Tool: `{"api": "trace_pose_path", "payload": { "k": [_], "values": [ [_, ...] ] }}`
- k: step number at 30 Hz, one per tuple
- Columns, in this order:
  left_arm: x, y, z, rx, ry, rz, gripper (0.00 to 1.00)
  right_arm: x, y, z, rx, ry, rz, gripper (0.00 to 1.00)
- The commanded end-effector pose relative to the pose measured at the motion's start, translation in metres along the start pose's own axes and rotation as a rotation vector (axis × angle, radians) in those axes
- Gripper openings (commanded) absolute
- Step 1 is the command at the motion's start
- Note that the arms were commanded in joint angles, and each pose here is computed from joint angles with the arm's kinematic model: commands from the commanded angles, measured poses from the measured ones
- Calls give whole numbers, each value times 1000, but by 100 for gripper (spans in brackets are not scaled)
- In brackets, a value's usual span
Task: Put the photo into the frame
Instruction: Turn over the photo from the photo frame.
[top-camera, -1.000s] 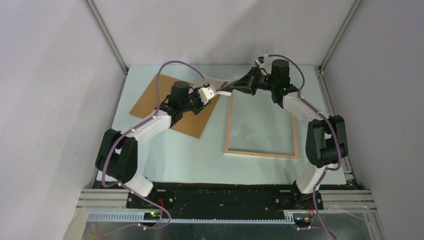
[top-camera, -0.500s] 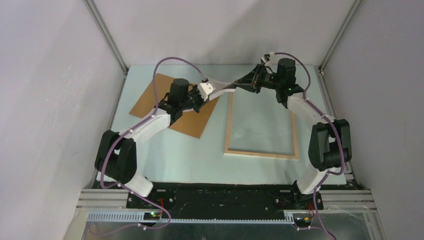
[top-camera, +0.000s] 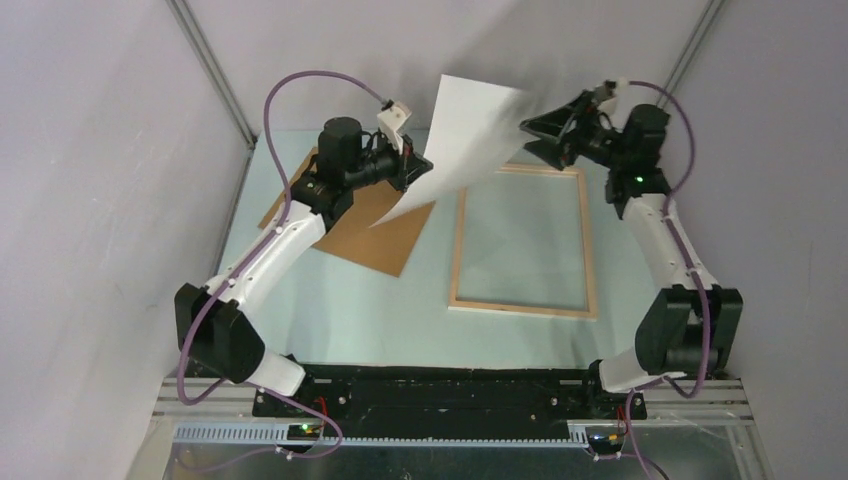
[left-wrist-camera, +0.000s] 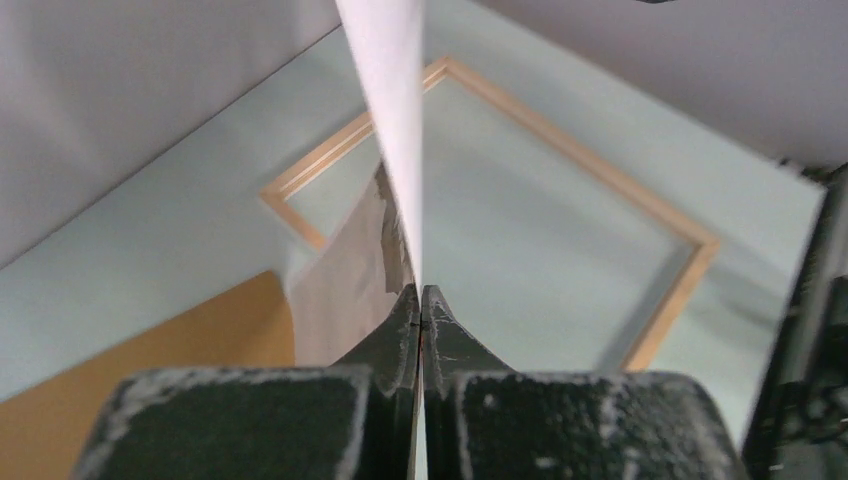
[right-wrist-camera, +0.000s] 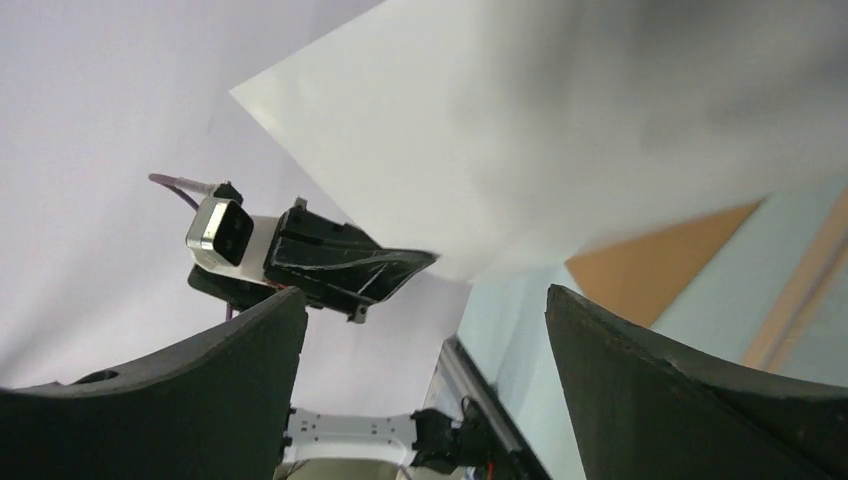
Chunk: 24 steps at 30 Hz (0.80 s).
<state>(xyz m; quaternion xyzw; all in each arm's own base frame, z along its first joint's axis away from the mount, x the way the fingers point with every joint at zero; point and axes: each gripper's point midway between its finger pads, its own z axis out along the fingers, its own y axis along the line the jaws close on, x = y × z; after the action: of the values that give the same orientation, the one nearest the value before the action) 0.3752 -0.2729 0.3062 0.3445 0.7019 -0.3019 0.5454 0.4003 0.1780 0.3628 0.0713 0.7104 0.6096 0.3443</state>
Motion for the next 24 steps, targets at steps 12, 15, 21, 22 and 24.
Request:
{"api": "trace_pose_path", "payload": {
  "k": [12,15,21,22,24],
  "values": [
    [-124,-97,-21,390,-122,-574,0,-89,1,-150,123,-324,-148,90],
    [-129,-106,-20,469,-128,-644,0,-91,-20,-165,161,-354,-118,89],
    [-87,-99,4,491,-60,-858,0,-84,-38,-179,200,-371,-86,88],
    [-80,-93,9,487,-53,-888,0,-82,-39,-179,207,-369,-82,88],
    [-60,-83,19,463,-26,-950,0,-80,-40,-180,212,-370,-83,88]
  ]
}}
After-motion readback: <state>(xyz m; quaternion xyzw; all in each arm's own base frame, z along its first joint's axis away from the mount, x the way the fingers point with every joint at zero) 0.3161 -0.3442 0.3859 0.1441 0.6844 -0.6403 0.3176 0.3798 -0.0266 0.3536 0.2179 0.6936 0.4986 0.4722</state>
